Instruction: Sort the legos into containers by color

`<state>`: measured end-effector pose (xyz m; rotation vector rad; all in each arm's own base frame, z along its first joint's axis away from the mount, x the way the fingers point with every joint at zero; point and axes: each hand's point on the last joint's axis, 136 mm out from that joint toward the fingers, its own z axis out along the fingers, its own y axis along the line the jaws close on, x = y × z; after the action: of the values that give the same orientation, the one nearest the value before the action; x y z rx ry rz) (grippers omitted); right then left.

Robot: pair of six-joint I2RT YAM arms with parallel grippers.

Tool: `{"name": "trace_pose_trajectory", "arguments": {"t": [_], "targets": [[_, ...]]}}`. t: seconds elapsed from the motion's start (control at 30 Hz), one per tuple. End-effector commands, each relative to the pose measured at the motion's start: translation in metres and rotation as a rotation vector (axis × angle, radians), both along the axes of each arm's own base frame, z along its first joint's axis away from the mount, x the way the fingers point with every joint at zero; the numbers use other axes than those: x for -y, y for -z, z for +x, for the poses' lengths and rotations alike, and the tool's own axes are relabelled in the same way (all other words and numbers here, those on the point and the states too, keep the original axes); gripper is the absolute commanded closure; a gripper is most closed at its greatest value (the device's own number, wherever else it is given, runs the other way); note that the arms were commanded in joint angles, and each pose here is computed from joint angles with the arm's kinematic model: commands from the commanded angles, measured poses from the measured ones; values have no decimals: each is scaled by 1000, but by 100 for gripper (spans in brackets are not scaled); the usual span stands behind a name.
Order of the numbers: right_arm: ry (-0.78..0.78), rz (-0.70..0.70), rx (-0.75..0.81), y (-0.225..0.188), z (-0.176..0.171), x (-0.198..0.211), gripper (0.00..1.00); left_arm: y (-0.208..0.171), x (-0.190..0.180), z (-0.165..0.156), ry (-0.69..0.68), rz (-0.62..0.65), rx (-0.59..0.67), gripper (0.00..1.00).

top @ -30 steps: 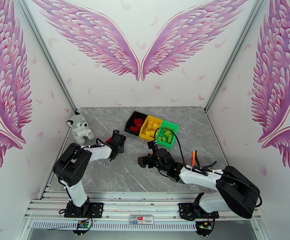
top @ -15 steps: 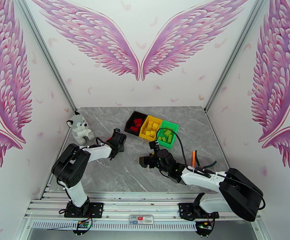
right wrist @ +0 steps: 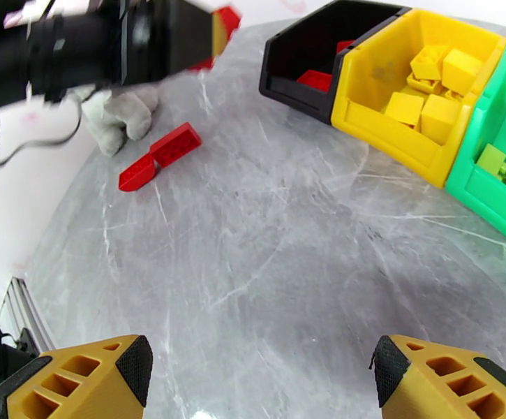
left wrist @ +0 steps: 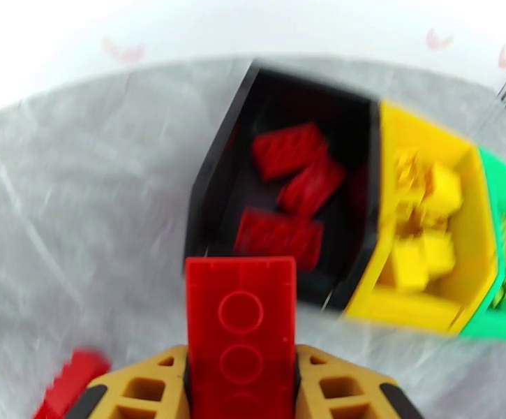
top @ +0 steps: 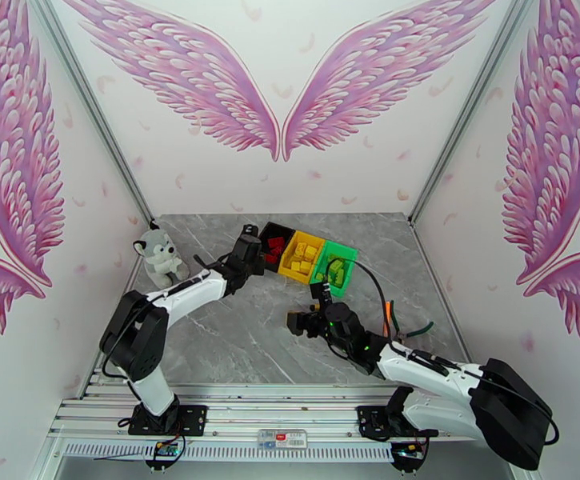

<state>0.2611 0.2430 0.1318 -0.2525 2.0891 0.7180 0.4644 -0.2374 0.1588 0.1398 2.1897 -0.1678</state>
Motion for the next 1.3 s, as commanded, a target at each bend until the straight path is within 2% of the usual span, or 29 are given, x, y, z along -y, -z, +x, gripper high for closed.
{"name": "trace_pose_trajectory", "arguments": {"t": [0.0, 0.2, 0.27, 0.33, 0.43, 0.7, 0.87, 1.03, 1.27], "targets": [[29, -41, -13, 7, -4, 13, 10, 9, 19, 21, 54, 39, -30, 71], [77, -57, -2, 2, -12, 33, 9, 17, 34, 71, 41, 91, -43, 71], [98, -54, 12, -2, -15, 41, 8, 18, 37, 79, 42, 94, -46, 64], [113, -50, 23, -4, -18, 47, 7, 17, 38, 83, 36, 99, -37, 53], [125, -43, 39, -9, -20, 54, 6, 12, 38, 79, 35, 91, -25, 43], [111, -36, 45, -10, -21, 51, 5, -13, 26, 40, 22, 93, 49, 29], [55, -8, 34, -9, -20, 35, 5, -11, -17, 8, -79, 90, 77, 20], [-2, 11, 8, -4, -17, 16, 7, 21, -71, -22, -186, 89, 29, 16], [-77, 34, -23, 5, -14, -15, 8, 74, -139, -37, -319, 4, -71, 6]]}}
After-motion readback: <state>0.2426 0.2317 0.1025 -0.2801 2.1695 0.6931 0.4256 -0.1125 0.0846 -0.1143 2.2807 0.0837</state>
